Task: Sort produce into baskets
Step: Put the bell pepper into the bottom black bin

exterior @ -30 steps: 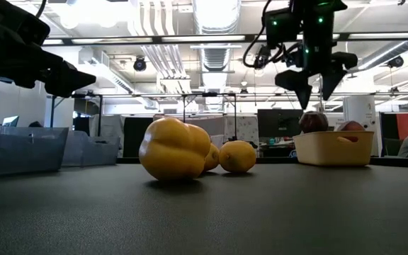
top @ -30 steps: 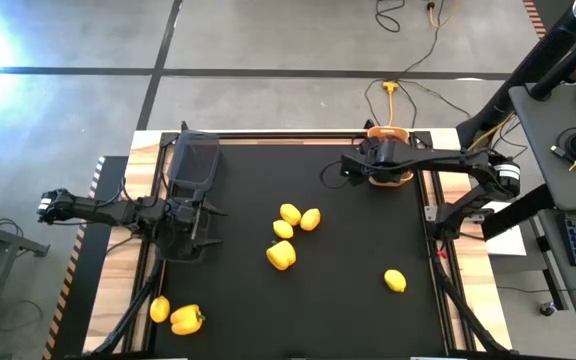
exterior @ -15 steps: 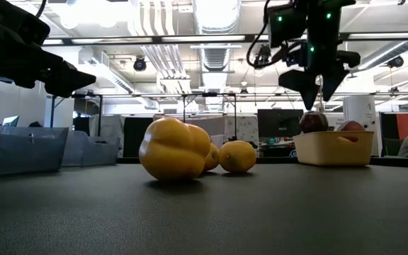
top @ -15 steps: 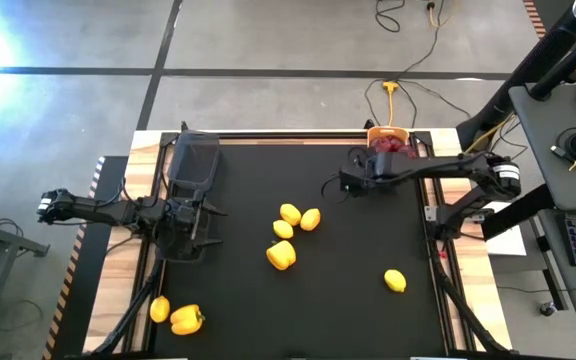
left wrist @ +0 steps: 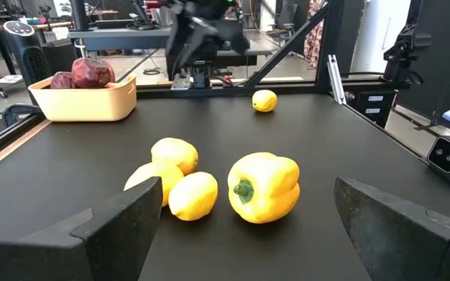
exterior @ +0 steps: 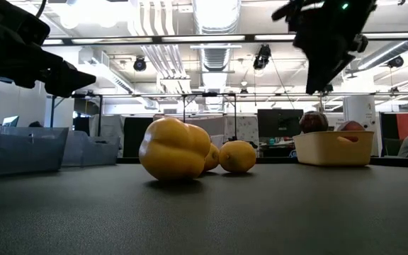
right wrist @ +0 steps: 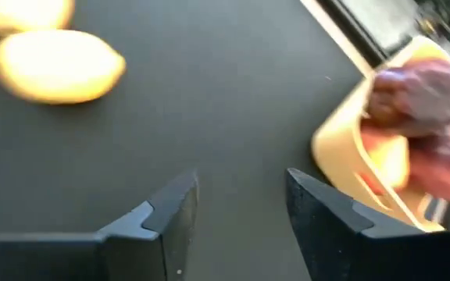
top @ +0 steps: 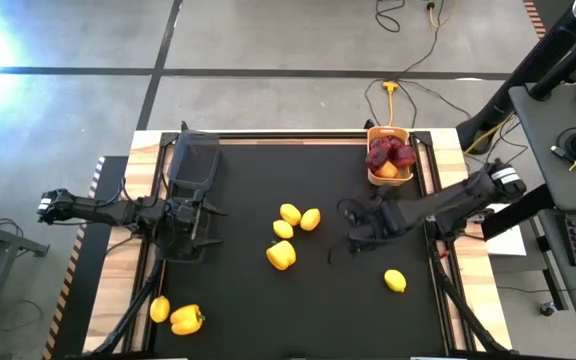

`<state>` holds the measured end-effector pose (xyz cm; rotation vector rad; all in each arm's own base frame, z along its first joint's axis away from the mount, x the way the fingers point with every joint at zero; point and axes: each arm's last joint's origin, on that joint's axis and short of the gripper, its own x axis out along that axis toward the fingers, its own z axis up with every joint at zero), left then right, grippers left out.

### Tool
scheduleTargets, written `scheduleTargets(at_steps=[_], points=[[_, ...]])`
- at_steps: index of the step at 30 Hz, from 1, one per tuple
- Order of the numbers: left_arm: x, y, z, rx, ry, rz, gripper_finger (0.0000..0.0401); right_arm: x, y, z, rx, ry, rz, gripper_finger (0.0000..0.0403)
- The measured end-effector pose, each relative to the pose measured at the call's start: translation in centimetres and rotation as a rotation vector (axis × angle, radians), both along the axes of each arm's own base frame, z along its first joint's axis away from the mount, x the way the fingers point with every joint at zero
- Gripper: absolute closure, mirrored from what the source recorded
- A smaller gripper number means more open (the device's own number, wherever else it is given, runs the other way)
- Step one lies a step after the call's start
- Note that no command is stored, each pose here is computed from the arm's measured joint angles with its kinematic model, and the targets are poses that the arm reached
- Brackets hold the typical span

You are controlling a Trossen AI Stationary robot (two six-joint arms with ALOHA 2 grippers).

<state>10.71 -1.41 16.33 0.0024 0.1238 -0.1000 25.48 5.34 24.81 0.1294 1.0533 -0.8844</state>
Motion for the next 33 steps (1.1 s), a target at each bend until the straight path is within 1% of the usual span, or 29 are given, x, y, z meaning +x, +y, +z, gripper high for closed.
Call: scheduleTargets(at_steps=[4, 7, 9, 15, 19, 21, 25, 28, 31, 33], points=[[0.0, 0.0, 0.0, 0.000, 0.000, 0.000, 0.0042, 0.2, 1.6, 0.0, 0.003, 0.004, 0.147, 0.0244], [0.0, 0.0, 0.0, 0.000, 0.000, 0.000, 0.0042, 0.7, 2.1, 0.0, 0.080, 0.041, 0.286, 0.0264], [0.0, 0.0, 0.0, 0.000, 0.000, 0.000, 0.0042, 1.2, 2.2, 0.0, 0.098, 0.044, 0.375, 0.0282], [0.0, 0.0, 0.0, 0.000, 0.000, 0.000, 0.0042, 2.5, 2.5, 0.3, 0.016, 0.001, 0.619, 0.0346], [0.0, 0.0, 0.0, 0.000, 0.000, 0.000, 0.0042, 2.4, 1.9, 0.4, -0.045, -0.071, 0.754, 0.0387], [0.0, 0.0, 0.0, 0.000, 0.001, 0.000, 0.0042, 1.8, 1.0, 0.2, -0.041, -0.132, 0.779, 0.0392], [0.0, 0.0, 0.0, 0.000, 0.001, 0.000, 0.0042, -0.1, -0.4, -0.3, -0.053, -0.310, 0.818, 0.0393], [0.0, 0.0, 0.0, 0.000, 0.001, 0.000, 0.0042, -1.7, -1.1, -1.0, -0.076, -0.439, 0.816, 0.0393], [0.0, 0.0, 0.0, 0.000, 0.001, 0.000, 0.0042, -2.9, -1.5, -1.8, -0.066, -0.497, 0.780, 0.0393], [0.0, 0.0, 0.0, 0.000, 0.000, 0.000, 0.0042, -3.3, -1.5, -2.5, -0.037, -0.494, 0.757, 0.0393]])
